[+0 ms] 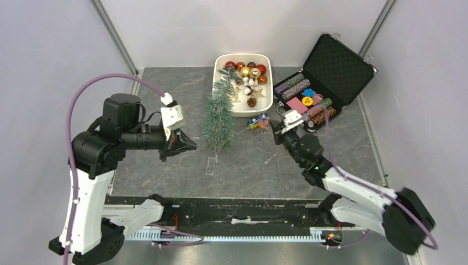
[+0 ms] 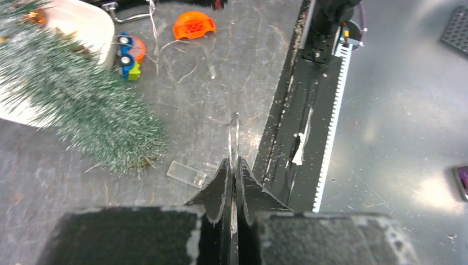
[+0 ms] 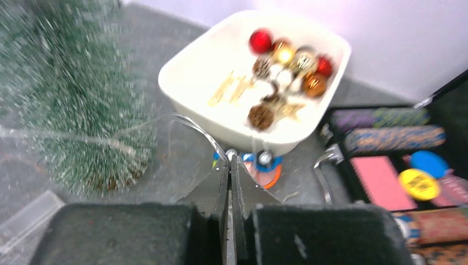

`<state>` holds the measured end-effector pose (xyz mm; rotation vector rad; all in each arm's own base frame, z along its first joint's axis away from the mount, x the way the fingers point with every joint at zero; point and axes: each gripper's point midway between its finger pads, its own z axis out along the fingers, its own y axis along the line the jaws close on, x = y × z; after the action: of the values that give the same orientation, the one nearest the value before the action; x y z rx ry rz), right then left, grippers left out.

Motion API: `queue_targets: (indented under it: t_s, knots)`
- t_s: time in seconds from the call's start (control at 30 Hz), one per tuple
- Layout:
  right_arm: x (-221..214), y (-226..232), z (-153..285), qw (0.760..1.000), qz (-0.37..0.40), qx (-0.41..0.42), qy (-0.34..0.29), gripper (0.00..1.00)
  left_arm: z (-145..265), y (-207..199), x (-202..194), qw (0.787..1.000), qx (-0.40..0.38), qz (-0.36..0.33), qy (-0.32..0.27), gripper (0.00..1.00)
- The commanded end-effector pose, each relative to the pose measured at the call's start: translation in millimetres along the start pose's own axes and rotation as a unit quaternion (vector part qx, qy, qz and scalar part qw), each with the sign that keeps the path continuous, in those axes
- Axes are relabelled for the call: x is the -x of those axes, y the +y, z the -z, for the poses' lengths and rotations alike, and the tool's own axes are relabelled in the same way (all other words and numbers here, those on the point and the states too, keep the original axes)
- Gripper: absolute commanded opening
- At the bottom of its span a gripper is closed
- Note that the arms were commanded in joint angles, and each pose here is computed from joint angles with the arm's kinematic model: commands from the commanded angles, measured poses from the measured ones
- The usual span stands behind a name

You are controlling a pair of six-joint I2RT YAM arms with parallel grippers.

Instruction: Decorate the small christmas tree

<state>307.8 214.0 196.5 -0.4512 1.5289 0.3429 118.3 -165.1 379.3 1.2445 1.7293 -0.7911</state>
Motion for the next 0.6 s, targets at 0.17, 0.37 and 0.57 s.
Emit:
queue_targets:
  t_s: [0.17, 0.37, 0.57]
  knots:
    - [160.8, -44.8, 41.1, 0.986, 0.092, -0.068, -0.124, 0.00, -9.2, -17.5, 28.7, 0.996, -0.073, -0.015, -0.059, 0.02]
    - [292.3, -71.9, 71.3, 0.960, 0.128, -0.124, -0.216, 0.00, -17.5, -1.8, 64.4, 0.992, -0.056, 0.020, -0.107, 0.02]
    - [390.0, -95.0, 99.3, 0.933, 0.147, -0.179, -0.277, 0.00, -17.1, -11.8, 96.2, 0.987, -0.072, 0.019, -0.139, 0.02]
